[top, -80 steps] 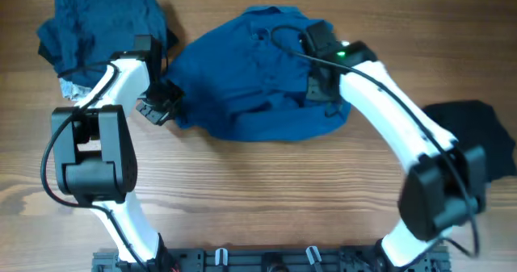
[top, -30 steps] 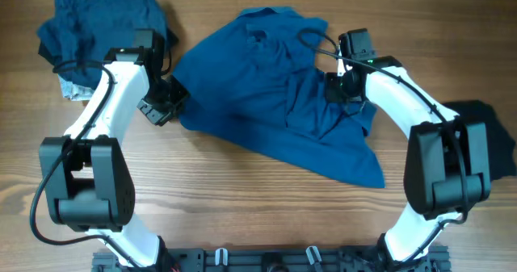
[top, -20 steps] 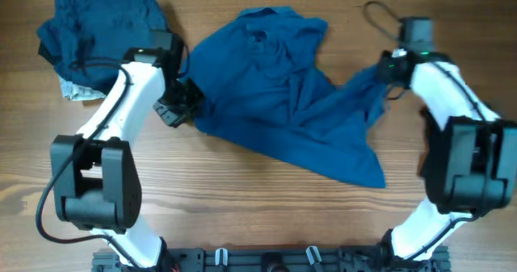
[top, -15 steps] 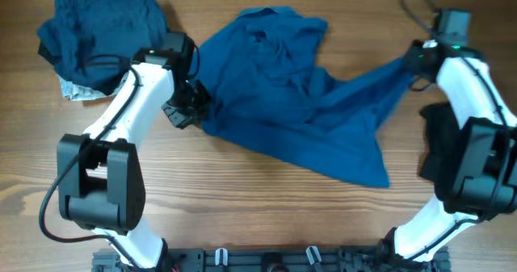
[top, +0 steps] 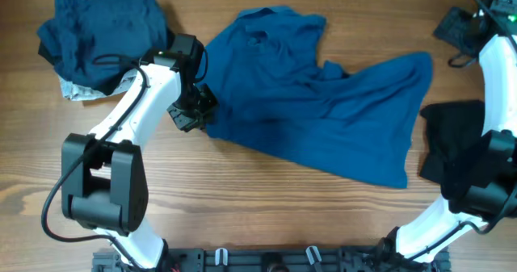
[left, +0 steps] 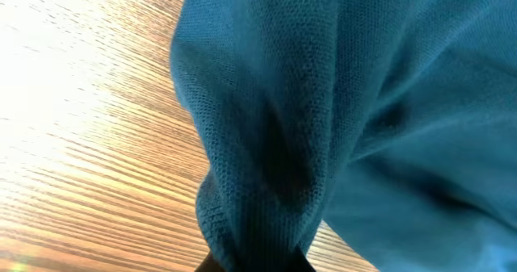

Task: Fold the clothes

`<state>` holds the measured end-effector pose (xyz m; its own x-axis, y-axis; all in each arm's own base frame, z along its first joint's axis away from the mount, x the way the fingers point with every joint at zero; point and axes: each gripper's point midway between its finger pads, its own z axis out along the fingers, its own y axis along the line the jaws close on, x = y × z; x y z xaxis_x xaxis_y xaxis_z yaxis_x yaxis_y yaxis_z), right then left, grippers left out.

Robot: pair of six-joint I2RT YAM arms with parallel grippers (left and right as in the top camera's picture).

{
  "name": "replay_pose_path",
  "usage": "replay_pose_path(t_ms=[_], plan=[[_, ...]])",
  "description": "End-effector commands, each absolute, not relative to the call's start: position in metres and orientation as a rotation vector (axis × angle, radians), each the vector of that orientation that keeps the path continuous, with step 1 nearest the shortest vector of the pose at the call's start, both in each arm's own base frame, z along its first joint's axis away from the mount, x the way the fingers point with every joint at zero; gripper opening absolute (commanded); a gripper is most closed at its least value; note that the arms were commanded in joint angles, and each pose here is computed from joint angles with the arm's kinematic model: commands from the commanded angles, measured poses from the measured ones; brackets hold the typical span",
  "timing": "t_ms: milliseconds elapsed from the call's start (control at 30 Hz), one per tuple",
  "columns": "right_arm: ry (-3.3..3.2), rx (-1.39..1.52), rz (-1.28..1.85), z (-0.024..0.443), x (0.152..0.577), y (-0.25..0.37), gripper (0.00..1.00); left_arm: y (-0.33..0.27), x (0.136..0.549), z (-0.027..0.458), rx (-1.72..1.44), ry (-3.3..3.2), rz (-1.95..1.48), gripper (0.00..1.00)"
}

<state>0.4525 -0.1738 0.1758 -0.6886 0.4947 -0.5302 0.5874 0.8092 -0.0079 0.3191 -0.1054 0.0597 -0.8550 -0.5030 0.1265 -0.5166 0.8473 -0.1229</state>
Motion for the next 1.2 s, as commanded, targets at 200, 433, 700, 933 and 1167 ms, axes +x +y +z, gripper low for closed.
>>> replay_pose_path(t_ms=[200, 433, 700, 933, 1167], plan=[[2.795, 1.116, -0.069, 0.143, 0.368, -0.127, 0.33, -0.104, 0.321, 0.063, 0.786, -2.966, 0.225, 0.04], [2.806, 1.42, -0.292, 0.116, 0.317, -0.133, 0.04, -0.105, 0.324, 0.063, 0.787, -2.978, 0.236, 0.04], [2.679, 1.759, -0.411, 0.091, 0.268, -0.168, 0.04, -0.102, 0.325, 0.062, 0.783, -2.991, 0.208, 0.05], [2.555, 1.973, -0.335, 0.08, 0.247, -0.196, 0.05, -0.101, 0.325, 0.062, 0.784, -2.992, 0.206, 0.06], [2.574, 1.926, -0.12, 0.032, 0.256, -0.177, 0.08, -0.101, 0.323, 0.062, 0.783, -2.986, 0.201, 0.07]])
